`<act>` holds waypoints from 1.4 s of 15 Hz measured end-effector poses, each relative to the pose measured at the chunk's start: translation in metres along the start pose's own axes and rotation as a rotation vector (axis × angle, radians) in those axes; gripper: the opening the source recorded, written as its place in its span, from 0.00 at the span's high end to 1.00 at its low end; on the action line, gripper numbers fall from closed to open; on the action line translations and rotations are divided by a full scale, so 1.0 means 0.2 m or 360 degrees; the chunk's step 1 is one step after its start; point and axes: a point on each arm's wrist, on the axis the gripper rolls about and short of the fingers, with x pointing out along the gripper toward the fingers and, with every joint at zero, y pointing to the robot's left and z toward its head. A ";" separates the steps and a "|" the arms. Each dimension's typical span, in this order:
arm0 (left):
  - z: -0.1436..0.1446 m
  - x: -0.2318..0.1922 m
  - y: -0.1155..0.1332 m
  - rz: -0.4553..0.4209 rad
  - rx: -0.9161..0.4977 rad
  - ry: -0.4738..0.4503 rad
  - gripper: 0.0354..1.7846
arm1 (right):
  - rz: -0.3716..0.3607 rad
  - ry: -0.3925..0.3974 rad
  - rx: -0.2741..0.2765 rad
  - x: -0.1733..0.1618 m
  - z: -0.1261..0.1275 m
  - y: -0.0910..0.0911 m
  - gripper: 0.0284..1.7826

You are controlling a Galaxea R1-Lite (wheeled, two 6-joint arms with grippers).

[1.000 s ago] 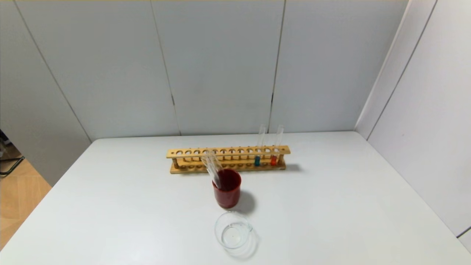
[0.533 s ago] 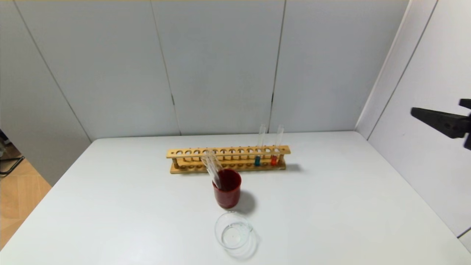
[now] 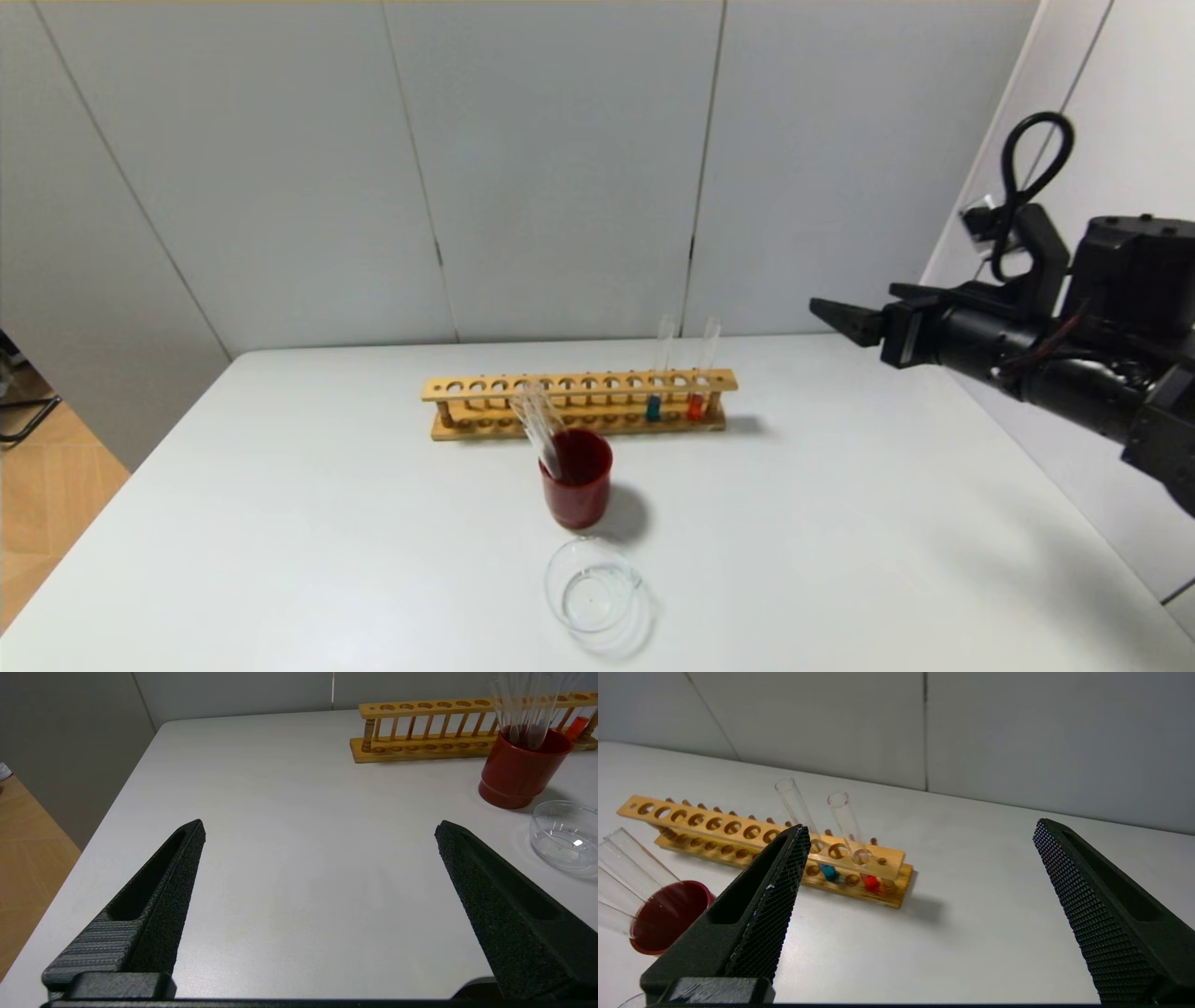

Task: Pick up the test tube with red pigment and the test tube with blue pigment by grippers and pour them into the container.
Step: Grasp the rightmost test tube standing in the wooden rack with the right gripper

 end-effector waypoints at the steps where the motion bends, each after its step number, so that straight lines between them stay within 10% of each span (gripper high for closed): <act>1: 0.00 0.00 0.00 0.0000 -0.0001 0.0000 0.03 | 0.0026 -0.0005 -0.0008 0.06 -0.06 0.01 0.02; 10: 0.00 0.00 0.00 0.0000 0.0000 0.0000 0.03 | 0.0171 0.0038 -0.0068 0.40 -0.45 0.12 0.02; 21: 0.00 0.00 0.00 0.0000 -0.0001 0.0000 0.03 | 0.0157 -0.0033 -0.0157 0.68 -0.54 0.10 0.02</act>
